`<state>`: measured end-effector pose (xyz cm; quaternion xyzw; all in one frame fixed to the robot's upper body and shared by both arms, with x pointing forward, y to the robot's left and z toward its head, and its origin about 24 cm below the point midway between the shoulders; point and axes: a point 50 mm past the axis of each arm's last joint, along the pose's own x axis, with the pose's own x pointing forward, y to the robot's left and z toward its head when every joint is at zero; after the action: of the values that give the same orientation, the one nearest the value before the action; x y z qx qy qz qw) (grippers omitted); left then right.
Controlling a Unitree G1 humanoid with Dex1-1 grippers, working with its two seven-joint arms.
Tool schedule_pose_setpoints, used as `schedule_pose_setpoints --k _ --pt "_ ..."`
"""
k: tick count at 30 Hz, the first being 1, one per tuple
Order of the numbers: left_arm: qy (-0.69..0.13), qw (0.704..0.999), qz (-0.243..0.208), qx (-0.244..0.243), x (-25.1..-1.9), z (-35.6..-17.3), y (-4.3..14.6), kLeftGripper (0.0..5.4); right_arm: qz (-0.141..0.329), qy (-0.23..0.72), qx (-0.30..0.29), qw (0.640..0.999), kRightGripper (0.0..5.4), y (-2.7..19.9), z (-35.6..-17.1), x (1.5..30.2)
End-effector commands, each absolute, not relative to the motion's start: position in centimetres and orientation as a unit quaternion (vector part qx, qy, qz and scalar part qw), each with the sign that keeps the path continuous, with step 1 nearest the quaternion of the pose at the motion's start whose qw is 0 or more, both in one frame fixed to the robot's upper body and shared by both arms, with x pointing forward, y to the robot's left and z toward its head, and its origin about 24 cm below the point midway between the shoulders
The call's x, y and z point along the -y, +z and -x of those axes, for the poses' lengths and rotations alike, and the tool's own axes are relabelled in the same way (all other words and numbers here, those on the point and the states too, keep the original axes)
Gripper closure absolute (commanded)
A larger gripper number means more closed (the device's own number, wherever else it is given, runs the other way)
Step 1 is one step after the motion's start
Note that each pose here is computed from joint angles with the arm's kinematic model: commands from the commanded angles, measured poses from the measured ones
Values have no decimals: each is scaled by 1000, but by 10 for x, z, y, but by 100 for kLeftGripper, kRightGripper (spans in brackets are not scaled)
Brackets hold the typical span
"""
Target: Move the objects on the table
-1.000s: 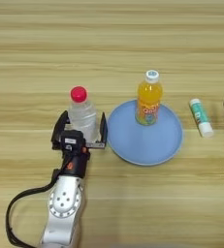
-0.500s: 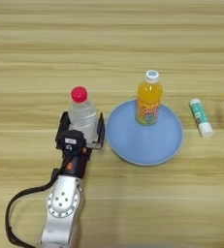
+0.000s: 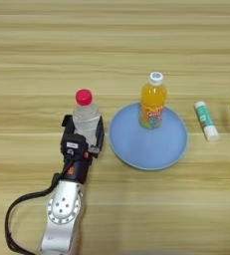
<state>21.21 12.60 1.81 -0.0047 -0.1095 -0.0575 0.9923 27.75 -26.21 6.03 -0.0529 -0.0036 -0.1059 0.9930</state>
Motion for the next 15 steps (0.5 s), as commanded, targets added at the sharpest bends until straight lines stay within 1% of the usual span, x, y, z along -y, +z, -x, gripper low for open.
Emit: schedule_pose_setpoints --k 1,6,11,13,15 --pt "-58 989 1 132 -128 -217 31 231 53 -108 9 993 0 62 -280 260" --pt "-58 985 -9 161 -133 -223 50 234 55 -105 9 993 0 62 -279 257" --pt "-67 980 -7 189 -129 -225 72 235 55 -104 9 993 0 62 -280 254" --pt "-74 978 -1 194 -125 -225 77 235 55 -105 9 993 0 62 -280 254" --pt "-86 978 15 189 -118 -224 78 235 54 -105 9 993 0 62 -280 254"
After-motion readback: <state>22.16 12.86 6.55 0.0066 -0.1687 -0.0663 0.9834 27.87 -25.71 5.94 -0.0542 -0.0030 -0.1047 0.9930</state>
